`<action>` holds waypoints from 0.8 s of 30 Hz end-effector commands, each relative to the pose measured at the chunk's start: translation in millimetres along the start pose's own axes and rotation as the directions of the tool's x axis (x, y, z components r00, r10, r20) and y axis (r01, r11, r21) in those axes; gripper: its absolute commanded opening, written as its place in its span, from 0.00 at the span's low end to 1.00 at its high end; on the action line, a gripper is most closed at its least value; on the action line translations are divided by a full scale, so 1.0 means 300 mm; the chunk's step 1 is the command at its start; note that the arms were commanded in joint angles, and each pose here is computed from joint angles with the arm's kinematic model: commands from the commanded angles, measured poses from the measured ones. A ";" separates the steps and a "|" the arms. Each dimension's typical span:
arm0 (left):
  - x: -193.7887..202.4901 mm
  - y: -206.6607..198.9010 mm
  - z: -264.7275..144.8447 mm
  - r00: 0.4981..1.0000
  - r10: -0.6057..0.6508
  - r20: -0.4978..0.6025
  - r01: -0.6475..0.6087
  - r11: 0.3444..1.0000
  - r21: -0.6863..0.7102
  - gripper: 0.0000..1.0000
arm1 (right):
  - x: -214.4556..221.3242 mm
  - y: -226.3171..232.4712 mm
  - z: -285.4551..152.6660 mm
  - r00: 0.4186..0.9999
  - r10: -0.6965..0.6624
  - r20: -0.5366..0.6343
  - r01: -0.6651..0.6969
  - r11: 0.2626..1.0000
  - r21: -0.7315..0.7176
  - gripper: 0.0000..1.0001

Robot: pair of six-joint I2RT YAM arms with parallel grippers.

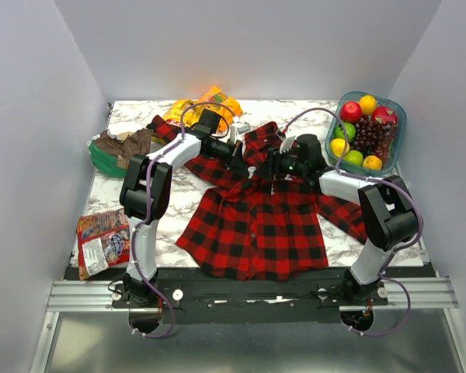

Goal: Pin the brooch onto the clothing

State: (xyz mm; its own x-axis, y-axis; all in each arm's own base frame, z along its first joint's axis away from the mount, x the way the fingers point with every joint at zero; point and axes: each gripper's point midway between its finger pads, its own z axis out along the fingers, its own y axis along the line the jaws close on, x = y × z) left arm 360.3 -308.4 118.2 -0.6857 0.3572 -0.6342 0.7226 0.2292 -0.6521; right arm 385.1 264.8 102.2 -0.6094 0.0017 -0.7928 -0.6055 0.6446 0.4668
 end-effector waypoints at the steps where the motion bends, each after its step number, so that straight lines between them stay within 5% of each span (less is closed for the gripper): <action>1: -0.029 -0.080 -0.021 1.000 0.003 0.006 -0.003 0.999 0.054 0.00 | -0.100 -0.062 -0.029 0.993 -0.035 0.116 0.020 0.992 0.122 0.52; 16: -0.043 -0.080 -0.025 1.000 0.001 0.021 -0.002 0.999 0.044 0.00 | -0.066 -0.015 -0.015 0.996 -0.030 0.085 0.029 1.000 0.010 0.53; 24: -0.043 -0.081 -0.024 1.000 -0.002 0.021 0.001 0.999 0.050 0.00 | -0.025 0.018 -0.032 0.996 -0.036 0.079 0.040 0.998 -0.048 0.63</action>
State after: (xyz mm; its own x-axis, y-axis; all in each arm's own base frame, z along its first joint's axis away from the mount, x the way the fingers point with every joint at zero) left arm 359.9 -309.5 120.4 -0.7016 0.3509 -0.6202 0.7071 0.2352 -0.6669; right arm 388.0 258.5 110.4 -0.5712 0.0391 -0.8199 -0.6112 0.6465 0.4566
